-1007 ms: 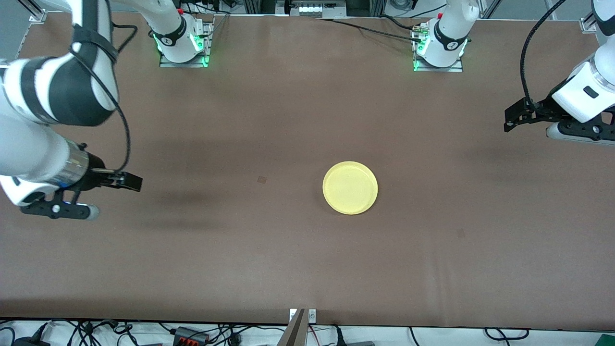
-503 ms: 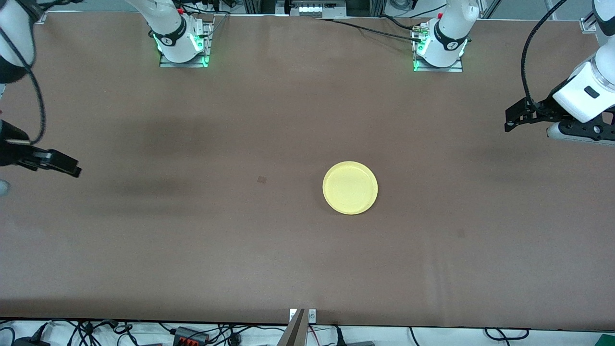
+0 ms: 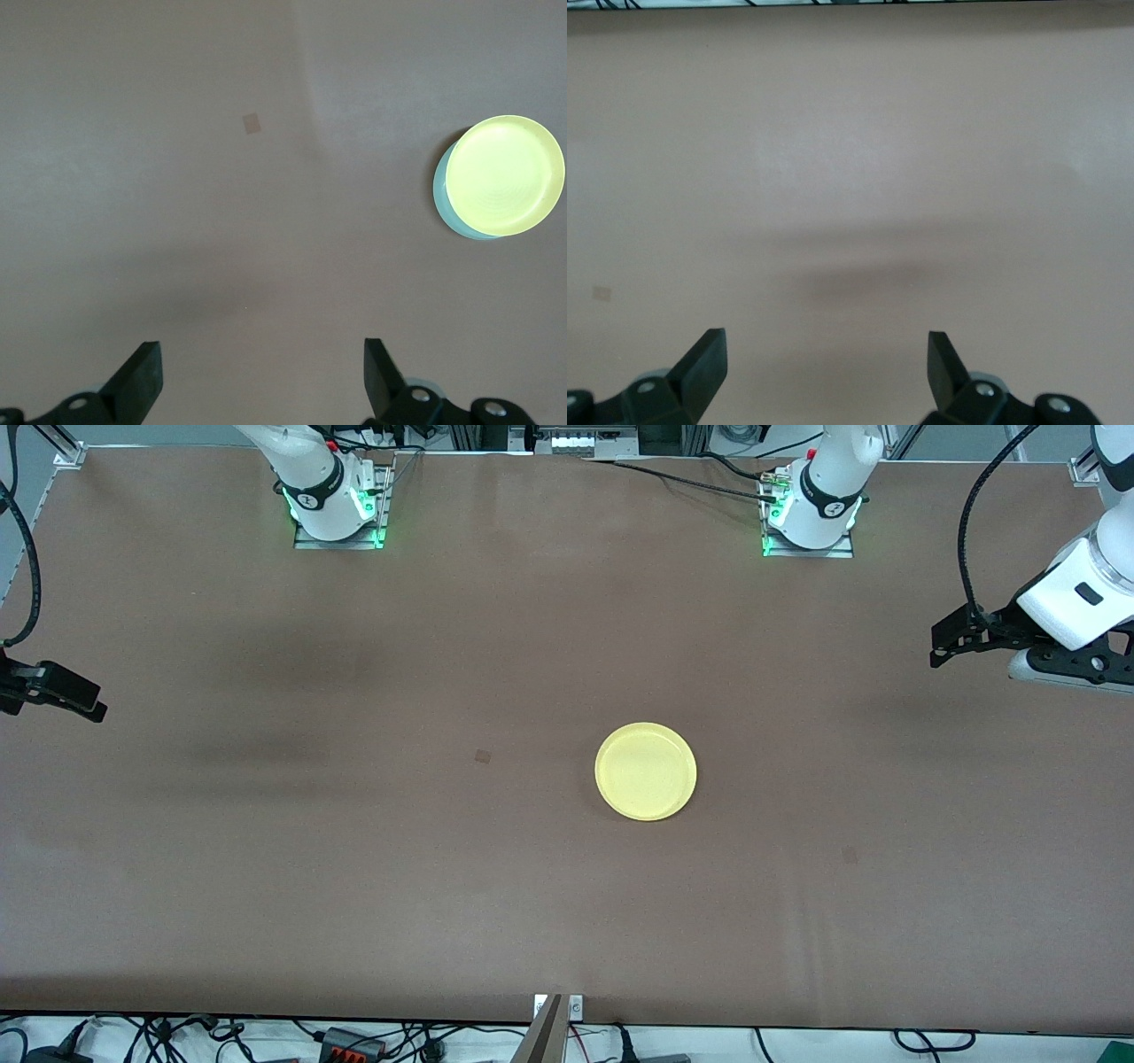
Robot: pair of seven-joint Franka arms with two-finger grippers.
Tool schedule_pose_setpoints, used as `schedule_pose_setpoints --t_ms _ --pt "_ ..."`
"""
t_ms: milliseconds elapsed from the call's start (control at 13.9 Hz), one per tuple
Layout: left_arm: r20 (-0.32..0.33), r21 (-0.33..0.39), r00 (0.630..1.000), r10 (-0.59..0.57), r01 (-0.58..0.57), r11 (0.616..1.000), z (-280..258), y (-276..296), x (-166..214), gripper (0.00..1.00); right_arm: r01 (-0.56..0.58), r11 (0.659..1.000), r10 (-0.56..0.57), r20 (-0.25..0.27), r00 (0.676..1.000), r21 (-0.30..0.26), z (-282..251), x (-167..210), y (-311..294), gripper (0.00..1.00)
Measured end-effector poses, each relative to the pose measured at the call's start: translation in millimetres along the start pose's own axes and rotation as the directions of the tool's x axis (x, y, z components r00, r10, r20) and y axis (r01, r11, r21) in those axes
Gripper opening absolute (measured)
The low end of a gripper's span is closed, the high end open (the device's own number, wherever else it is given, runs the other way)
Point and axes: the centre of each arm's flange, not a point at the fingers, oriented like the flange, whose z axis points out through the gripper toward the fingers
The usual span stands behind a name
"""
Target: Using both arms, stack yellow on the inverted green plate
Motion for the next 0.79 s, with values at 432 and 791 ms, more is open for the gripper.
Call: schedule_pose_setpoints --t_ms 432,791 --pt "0.004 0.000 1.000 0.003 -0.003 1.000 0.3 -0.1 -0.4 1.00 0.005 1.000 -0.005 0.024 1.000 0.004 -1.6 -26.1 2.6 1.00" --pt "0.013 -0.001 1.000 0.001 -0.001 1.000 1.1 -1.2 -1.5 1.00 0.005 1.000 -0.006 0.059 0.998 0.009 13.5 -54.6 4.1 1.00"
